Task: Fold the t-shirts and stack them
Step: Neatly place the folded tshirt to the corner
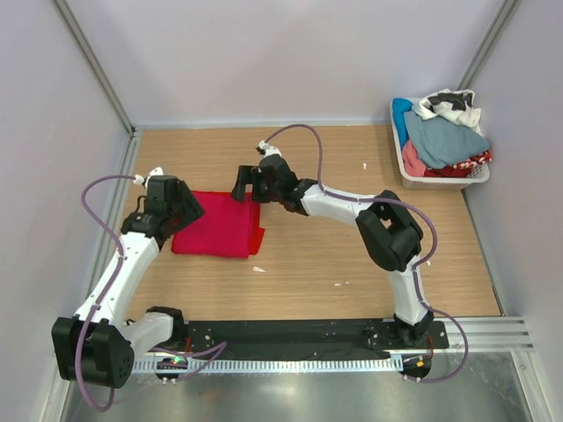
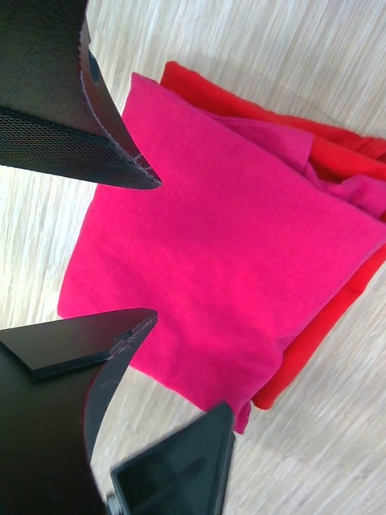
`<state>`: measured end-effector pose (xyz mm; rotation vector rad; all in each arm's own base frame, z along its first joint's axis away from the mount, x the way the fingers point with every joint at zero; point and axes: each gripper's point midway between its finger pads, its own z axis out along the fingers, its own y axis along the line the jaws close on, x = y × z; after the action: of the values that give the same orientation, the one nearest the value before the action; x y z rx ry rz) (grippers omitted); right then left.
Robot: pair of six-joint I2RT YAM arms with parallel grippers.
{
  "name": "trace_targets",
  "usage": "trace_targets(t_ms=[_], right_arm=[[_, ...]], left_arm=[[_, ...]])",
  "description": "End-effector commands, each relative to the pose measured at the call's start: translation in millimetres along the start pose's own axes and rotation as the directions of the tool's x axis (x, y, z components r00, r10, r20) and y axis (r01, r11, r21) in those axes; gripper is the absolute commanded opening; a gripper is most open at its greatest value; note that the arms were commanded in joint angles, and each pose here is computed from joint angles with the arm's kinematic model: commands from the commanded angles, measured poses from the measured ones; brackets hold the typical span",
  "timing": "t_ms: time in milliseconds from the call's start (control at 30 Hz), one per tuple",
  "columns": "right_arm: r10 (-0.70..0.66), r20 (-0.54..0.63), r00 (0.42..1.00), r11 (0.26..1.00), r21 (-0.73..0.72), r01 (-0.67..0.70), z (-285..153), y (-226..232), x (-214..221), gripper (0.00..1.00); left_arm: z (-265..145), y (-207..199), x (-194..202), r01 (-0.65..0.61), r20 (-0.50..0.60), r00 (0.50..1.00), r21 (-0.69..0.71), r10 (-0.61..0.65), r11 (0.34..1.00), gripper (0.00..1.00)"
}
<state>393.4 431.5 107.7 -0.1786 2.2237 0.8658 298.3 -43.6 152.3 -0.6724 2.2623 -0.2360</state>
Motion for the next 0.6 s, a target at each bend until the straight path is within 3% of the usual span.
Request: trace_targets(t_ms=[0, 200, 333, 533, 567], right_arm=[[-0.101, 0.122, 0.987, 0.994, 0.057, 0.094, -30, 6, -58, 1.0], [-0.111, 0.107, 0.988, 0.984, 0.149, 0.095, -59, -31, -44, 0.99], [-0.079, 0.217, 0.973, 0.968, 0.25, 0.023, -128, -75, -69, 0.97], [-0.044, 0.332, 0.942, 0.879, 0.461, -0.121, -217, -166, -57, 0.96], [-0.045, 0.358, 0.932, 0.863, 0.484, -0.145, -234, -180, -52, 0.95]], left_arm=[[-3, -8, -1, -0.003, 0.029, 1.0, 0.027, 0.003, 1.0, 0.62], [-2, -43, 18, -0.057, -0.007, 0.998, 0.135, 0.059, 0.989, 0.62], [-4, -83, 42, -0.155, -0.041, 0.985, 0.194, 0.166, 0.969, 0.62], [1, -133, 88, -0.329, -0.076, 0.936, 0.155, 0.344, 0.931, 0.61], [14, -135, 105, -0.363, -0.124, 0.916, 0.142, 0.38, 0.921, 0.58]])
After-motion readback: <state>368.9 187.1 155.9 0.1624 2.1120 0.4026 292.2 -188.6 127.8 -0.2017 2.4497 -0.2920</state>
